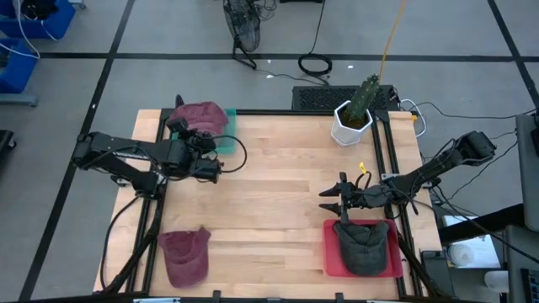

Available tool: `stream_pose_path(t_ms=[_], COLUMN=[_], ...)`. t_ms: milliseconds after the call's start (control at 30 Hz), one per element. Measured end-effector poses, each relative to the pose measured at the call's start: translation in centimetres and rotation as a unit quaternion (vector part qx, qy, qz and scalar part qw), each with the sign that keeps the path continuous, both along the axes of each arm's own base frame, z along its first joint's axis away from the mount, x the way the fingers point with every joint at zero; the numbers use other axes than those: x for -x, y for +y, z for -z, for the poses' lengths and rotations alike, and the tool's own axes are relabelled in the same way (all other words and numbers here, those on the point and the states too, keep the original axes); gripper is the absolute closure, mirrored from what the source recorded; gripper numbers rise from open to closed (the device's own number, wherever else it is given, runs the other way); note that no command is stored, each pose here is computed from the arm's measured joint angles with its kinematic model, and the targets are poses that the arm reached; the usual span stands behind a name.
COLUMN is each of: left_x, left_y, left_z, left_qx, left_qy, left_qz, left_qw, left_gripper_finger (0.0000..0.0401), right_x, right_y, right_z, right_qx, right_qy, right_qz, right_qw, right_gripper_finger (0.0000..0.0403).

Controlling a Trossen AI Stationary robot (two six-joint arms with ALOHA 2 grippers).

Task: Pick & Place hat
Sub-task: Put the right maroon cap into the green bin

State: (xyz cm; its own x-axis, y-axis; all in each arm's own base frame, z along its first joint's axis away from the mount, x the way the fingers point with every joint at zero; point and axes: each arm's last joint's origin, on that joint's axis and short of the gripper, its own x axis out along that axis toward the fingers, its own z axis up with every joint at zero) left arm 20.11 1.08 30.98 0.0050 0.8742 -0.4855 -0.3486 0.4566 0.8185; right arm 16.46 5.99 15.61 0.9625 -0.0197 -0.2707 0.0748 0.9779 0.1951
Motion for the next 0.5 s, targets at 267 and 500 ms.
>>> stream_pose_path(t_ms=[267,500], left_x=[0.0,0.1], left_y=[0.1,1.2], left_z=[0.0,1.1], left_qx=[-0.004,-0.021], left_qy=[-0.008,-0.029], left_qz=[-0.005,-0.044], left_qw=[1.000,0.998], left_gripper_finger=[0.0369,0.0383], right_x=[0.0,0.0], right_y=[0.0,0.0], right_z=[0.0,0.0], right_qx=[0.000,0.000], right_qy=[0.000,0.000], right_qz=[0.000,0.001], right_qw=[1.000,1.000], right_gripper_finger=[0.0238,0.0238])
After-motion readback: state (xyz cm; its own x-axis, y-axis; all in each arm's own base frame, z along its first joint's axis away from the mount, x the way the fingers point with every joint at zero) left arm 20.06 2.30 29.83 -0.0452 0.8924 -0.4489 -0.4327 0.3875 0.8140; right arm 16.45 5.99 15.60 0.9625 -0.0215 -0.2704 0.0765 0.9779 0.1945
